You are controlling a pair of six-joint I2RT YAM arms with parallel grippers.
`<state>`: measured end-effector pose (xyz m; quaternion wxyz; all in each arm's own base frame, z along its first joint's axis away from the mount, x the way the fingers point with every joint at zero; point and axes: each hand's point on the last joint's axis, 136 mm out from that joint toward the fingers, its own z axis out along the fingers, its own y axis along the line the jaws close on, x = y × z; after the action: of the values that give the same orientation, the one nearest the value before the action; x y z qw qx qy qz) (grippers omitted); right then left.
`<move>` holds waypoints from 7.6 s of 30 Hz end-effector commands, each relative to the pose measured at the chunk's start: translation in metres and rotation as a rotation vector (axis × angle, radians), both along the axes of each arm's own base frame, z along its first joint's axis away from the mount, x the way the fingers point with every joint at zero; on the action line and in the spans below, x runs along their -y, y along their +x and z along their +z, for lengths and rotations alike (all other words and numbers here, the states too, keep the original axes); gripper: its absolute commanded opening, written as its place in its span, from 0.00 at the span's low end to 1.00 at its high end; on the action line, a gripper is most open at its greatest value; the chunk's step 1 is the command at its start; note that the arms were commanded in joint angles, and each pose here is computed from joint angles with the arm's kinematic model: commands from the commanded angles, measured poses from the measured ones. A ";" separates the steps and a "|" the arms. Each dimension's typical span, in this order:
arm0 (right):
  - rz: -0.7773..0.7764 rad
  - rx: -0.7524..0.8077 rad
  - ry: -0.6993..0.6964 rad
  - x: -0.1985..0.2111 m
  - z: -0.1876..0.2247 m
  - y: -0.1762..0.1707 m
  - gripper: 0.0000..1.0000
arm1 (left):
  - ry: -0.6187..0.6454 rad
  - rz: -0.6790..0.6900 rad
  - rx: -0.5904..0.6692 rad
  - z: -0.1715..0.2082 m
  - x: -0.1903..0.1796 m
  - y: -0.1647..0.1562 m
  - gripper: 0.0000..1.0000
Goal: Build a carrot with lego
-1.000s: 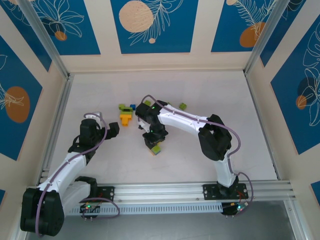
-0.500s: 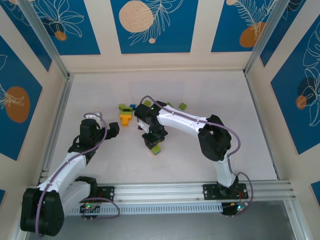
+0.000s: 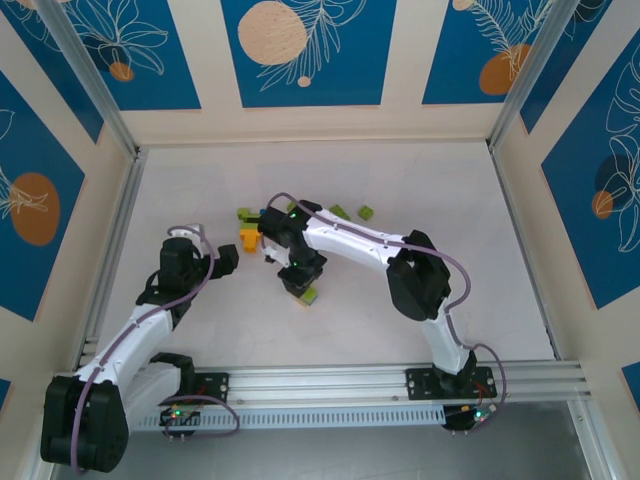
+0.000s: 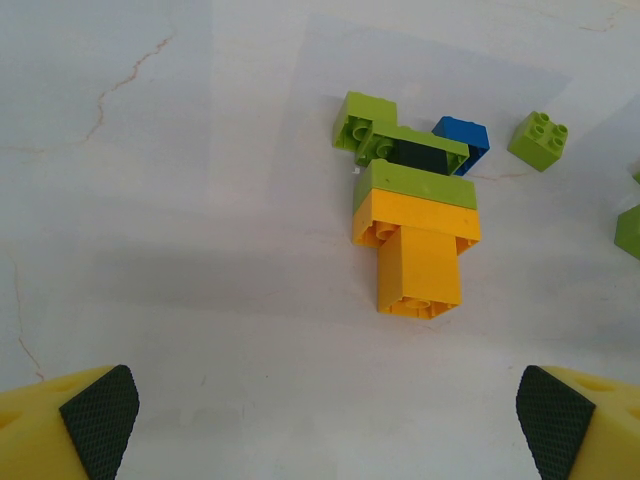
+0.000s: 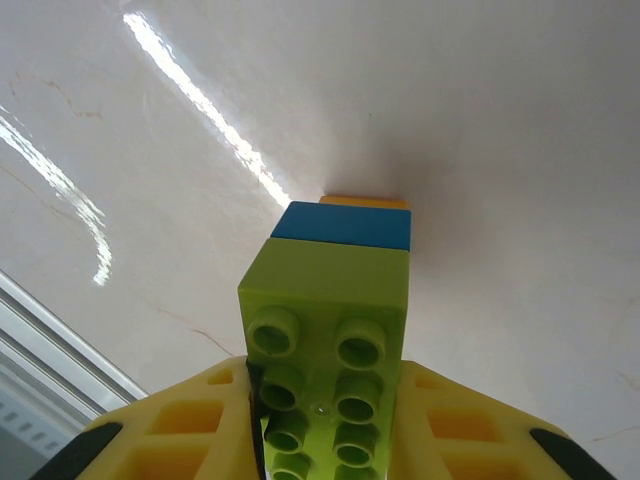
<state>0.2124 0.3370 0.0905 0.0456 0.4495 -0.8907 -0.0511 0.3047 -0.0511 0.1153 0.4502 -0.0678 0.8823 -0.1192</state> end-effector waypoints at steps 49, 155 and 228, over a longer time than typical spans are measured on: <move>-0.150 0.138 0.179 0.016 0.062 0.120 0.69 | -0.017 0.016 0.009 0.003 -0.003 0.002 1.00; -0.461 0.235 0.207 0.092 0.012 0.240 0.34 | -0.022 0.003 -0.003 -0.002 0.000 0.006 1.00; -0.022 0.368 0.327 -0.027 -0.049 0.267 0.75 | -0.018 0.000 -0.002 -0.001 0.000 0.006 1.00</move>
<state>0.4716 0.3603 0.0297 -0.1719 0.4312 -0.8811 -0.0906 0.3054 -0.0526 0.1066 0.4373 -0.0667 0.8888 -0.1199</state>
